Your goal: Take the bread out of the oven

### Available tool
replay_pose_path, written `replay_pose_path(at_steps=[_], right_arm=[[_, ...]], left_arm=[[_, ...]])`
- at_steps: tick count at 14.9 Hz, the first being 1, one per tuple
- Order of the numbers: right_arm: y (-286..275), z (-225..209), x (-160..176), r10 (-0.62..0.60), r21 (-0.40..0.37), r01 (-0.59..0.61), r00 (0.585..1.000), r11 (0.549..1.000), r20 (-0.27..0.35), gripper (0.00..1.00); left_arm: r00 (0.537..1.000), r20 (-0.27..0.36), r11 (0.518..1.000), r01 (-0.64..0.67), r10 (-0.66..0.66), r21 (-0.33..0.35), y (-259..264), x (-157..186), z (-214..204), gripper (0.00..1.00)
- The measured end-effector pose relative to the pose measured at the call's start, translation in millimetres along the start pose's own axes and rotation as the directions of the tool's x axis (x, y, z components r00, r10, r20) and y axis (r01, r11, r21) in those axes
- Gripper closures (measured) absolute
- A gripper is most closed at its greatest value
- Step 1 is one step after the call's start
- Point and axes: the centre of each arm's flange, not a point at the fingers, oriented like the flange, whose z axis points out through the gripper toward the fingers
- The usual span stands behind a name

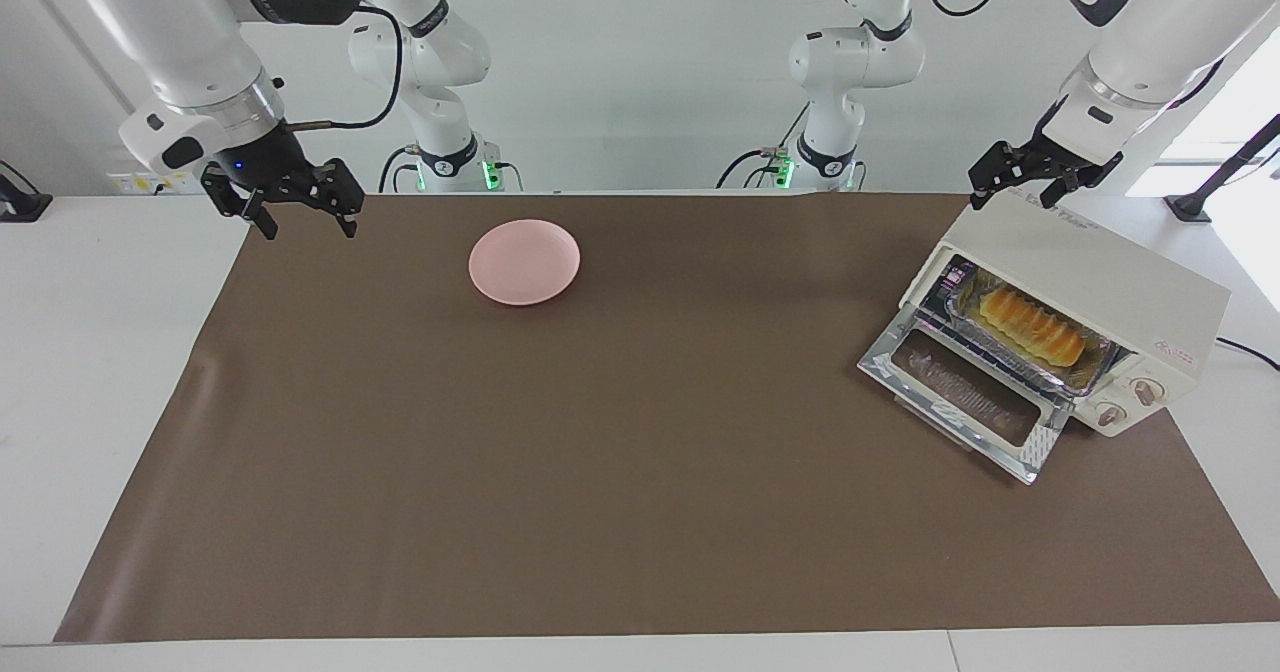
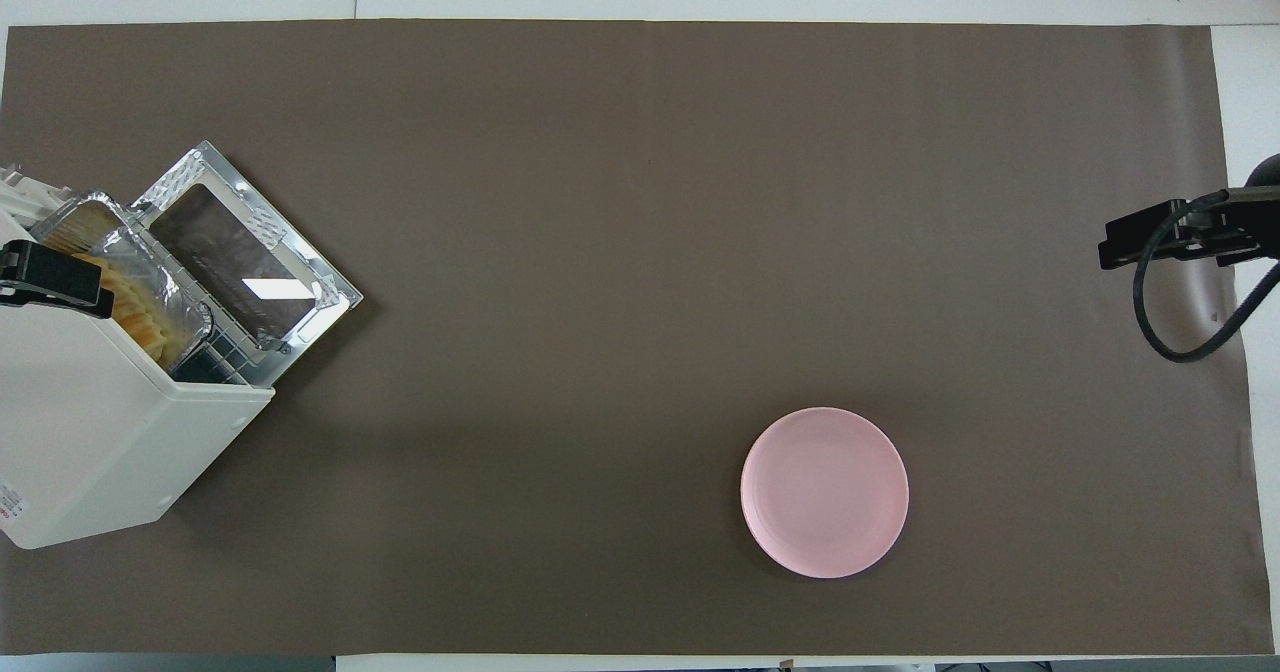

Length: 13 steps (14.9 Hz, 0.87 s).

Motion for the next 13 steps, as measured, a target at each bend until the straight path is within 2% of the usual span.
replay_pose_path(at_steps=[3, 5, 7, 10, 13], right_arm=[[0.0, 0.0, 0.0, 0.0, 0.0, 0.0, 1.0, 1.0, 0.0, 0.0], [0.0, 0.0, 0.0, 0.0, 0.0, 0.0, 1.0, 1.0, 0.0, 0.0], [0.0, 0.0, 0.0, 0.0, 0.0, 0.0, 1.0, 1.0, 0.0, 0.0], [0.0, 0.0, 0.0, 0.0, 0.0, 0.0, 1.0, 1.0, 0.0, 0.0], [0.0, 0.0, 0.0, 0.0, 0.0, 0.0, 1.0, 1.0, 0.0, 0.0]], left_arm=[[0.999, -0.025, 0.999, 0.039, -0.038, 0.003, -15.2, 0.8, -3.1, 0.0], [0.993, -0.057, 0.993, 0.11, -0.108, 0.035, -14.3, 4.6, -5.5, 0.0], [0.985, -0.05, 0.984, 0.17, -0.167, 0.056, 1.2, 13.2, 2.3, 0.0], [0.957, -0.02, 0.953, 0.289, -0.288, 0.086, 12.7, 57.9, 28.4, 0.0], [0.887, -0.019, 0.875, 0.459, -0.462, 0.153, 23.3, 122.3, 79.3, 0.0]])
